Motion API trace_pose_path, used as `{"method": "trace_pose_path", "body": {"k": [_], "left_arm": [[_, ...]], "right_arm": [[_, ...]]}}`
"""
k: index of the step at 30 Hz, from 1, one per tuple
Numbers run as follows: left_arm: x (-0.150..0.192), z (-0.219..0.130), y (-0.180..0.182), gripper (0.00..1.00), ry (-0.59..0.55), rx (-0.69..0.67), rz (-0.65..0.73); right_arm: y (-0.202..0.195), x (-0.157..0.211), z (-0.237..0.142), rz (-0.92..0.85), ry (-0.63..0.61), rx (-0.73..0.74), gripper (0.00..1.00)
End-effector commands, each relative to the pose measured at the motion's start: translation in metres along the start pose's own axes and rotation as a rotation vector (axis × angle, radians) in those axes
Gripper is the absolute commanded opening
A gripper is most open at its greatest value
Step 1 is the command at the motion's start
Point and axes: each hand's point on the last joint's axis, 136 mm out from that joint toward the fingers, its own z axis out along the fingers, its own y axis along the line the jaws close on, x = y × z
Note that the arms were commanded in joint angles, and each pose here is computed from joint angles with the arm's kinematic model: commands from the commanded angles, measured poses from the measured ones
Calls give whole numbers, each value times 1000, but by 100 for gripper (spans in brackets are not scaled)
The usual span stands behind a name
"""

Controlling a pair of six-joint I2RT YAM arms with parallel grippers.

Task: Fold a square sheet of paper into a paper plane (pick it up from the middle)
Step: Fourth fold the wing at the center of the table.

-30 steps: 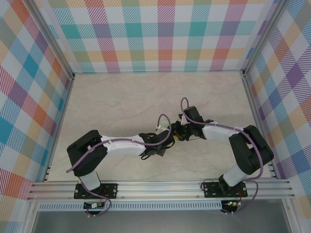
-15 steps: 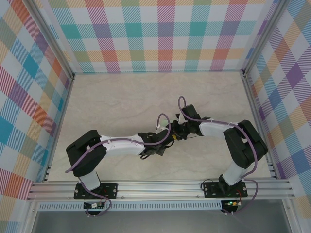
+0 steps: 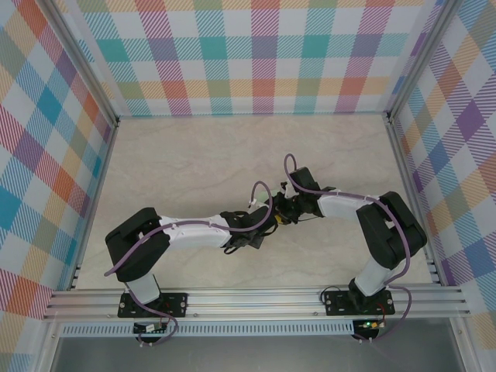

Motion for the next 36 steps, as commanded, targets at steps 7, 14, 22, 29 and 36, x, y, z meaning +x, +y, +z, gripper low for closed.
{"method": "trace_pose_path", "body": {"k": [7,14,22,29,36], "left_arm": [[6,7,-9,18,42,26,58],[4,6,-6,13,36,11,49],[4,7,-4,8,41,74,14],[6,9,-12,8,51,226,-46],[13,16,-4,8,86,252,-90]], "right_arm": [[20,-4,-8,-34,-27,-55,40],[16,-3,-15,-42,-50,-28,41],[7,-5,-35,-36,-116,6,45],[3,-6,-59,-43,-194,-5,50],[7,-2,-67,-71,-219,-27,51]]}}
